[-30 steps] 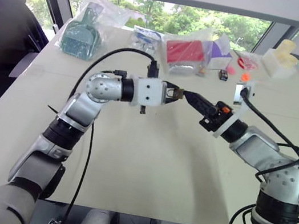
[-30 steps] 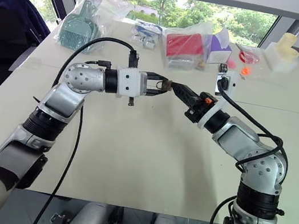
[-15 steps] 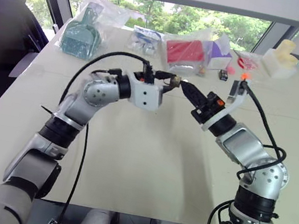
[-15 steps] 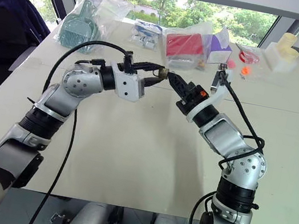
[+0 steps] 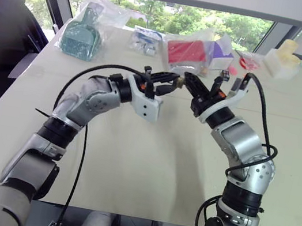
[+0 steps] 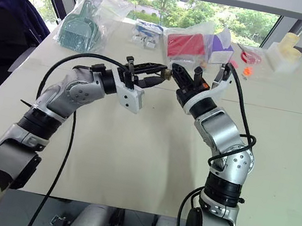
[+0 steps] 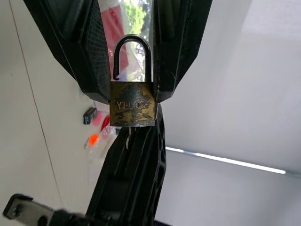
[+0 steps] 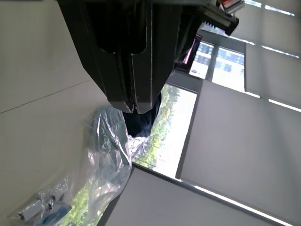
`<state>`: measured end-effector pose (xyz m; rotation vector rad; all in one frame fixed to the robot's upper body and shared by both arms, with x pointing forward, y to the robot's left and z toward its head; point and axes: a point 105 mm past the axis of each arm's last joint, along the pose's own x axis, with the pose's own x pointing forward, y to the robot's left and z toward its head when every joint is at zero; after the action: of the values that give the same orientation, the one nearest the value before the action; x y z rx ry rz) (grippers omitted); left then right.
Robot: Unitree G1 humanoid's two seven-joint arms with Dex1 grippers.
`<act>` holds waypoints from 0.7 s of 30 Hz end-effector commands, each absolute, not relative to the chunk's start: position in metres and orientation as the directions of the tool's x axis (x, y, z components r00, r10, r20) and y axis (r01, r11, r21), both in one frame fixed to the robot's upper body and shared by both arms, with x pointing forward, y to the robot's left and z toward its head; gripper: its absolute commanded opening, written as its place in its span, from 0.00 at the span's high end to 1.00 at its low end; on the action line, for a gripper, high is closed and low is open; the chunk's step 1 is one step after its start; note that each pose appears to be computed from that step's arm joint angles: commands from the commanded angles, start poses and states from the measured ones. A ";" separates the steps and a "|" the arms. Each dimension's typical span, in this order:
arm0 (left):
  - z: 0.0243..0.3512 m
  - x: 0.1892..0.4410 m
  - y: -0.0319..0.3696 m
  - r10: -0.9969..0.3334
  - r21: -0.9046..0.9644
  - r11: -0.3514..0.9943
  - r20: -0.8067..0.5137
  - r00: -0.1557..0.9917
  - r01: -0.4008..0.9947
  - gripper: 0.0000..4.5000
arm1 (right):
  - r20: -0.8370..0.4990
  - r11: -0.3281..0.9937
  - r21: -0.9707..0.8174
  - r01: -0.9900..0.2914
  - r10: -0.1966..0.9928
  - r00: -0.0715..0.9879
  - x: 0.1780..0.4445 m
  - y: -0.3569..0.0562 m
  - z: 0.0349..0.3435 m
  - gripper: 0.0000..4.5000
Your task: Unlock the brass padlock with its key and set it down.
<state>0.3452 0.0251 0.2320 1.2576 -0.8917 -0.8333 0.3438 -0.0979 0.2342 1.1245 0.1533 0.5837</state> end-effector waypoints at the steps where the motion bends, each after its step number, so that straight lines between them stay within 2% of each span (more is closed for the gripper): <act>1: 0.250 0.344 0.021 -0.917 0.979 0.162 0.102 0.386 0.126 0.85 | 0.193 0.507 0.739 -0.444 0.472 0.860 0.344 -0.119 0.239 0.87; 3: 0.250 0.350 0.025 -0.914 0.971 0.162 0.080 0.397 0.177 0.85 | 0.216 0.582 0.642 -0.499 0.487 0.846 0.340 -0.128 0.244 0.71; 4: 0.251 0.351 0.025 -0.916 0.970 0.155 0.070 0.395 0.188 0.85 | 0.214 0.624 0.579 -0.525 0.505 0.836 0.338 -0.133 0.244 0.55; 6: 0.253 0.353 0.025 -0.920 0.969 0.142 0.054 0.388 0.202 0.85 | 0.183 0.672 0.482 -0.562 0.550 0.815 0.334 -0.139 0.242 0.38; 9: 0.254 0.354 0.025 -0.924 0.970 0.132 0.044 0.379 0.207 0.85 | 0.143 0.672 0.416 -0.613 0.617 0.774 0.328 -0.140 0.237 0.06; 21: 0.250 0.345 0.016 -0.942 0.976 0.105 0.037 0.333 0.189 0.85 | 0.154 0.591 0.391 -0.706 0.714 0.683 0.322 -0.116 0.233 0.06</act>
<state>0.3544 0.0230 0.2390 1.1487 -0.7784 -0.9992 0.3285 -0.1222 0.2155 0.4687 0.0819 0.7775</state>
